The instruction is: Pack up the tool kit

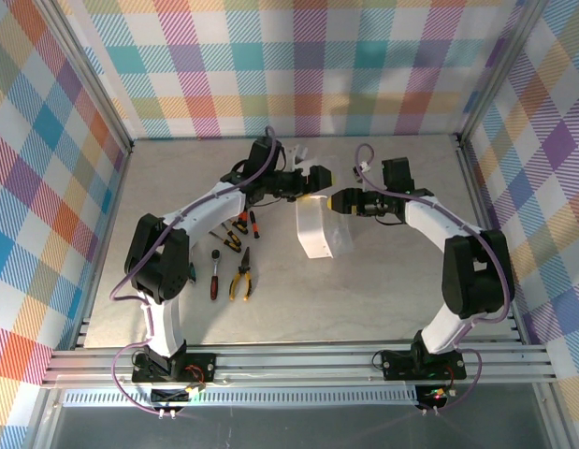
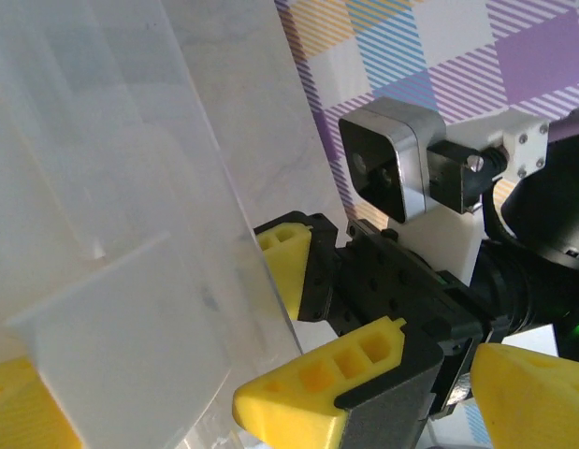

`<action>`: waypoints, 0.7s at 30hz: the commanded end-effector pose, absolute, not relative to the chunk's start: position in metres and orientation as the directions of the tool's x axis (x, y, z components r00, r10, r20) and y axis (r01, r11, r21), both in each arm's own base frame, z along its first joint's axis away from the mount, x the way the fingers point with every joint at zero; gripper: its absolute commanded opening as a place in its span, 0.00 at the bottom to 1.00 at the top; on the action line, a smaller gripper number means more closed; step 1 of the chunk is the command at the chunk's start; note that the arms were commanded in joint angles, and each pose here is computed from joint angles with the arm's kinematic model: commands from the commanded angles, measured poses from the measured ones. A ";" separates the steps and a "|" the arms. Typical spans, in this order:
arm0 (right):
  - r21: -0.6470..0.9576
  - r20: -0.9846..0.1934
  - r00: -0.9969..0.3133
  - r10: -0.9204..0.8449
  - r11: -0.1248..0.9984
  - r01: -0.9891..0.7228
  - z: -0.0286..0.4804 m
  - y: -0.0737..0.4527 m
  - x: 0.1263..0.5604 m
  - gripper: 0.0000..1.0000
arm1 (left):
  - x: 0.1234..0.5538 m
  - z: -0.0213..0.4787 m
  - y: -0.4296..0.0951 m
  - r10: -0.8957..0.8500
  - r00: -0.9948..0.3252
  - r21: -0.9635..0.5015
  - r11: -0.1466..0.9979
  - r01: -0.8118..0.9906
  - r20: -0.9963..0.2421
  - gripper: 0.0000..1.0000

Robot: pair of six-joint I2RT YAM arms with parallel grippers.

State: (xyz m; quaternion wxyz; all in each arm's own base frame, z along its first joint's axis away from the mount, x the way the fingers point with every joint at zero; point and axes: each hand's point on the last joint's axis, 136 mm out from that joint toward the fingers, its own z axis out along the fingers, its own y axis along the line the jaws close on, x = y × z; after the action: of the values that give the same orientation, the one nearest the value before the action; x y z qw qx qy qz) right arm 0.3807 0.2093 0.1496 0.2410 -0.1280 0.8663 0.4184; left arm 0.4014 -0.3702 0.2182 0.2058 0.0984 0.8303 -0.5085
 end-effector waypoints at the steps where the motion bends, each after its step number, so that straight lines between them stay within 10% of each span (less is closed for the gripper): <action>1: 0.680 -0.419 -0.902 -0.108 0.621 -0.390 0.114 0.219 0.357 0.66 | 0.367 0.192 -0.391 0.082 -0.920 -0.827 0.414 0.380 -0.382 1.00; 21: 0.629 -0.513 -0.852 -0.105 0.630 -0.456 0.179 0.220 0.377 0.65 | 0.379 0.119 -0.332 0.017 -0.948 -0.769 0.579 0.269 -0.318 1.00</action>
State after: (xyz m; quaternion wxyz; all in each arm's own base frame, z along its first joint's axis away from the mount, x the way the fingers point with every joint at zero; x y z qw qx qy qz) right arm 0.3787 0.2112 0.1614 0.2143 -0.1388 0.8831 0.3937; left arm 0.3989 -0.3541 0.2099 0.2431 0.1352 0.8152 -0.5079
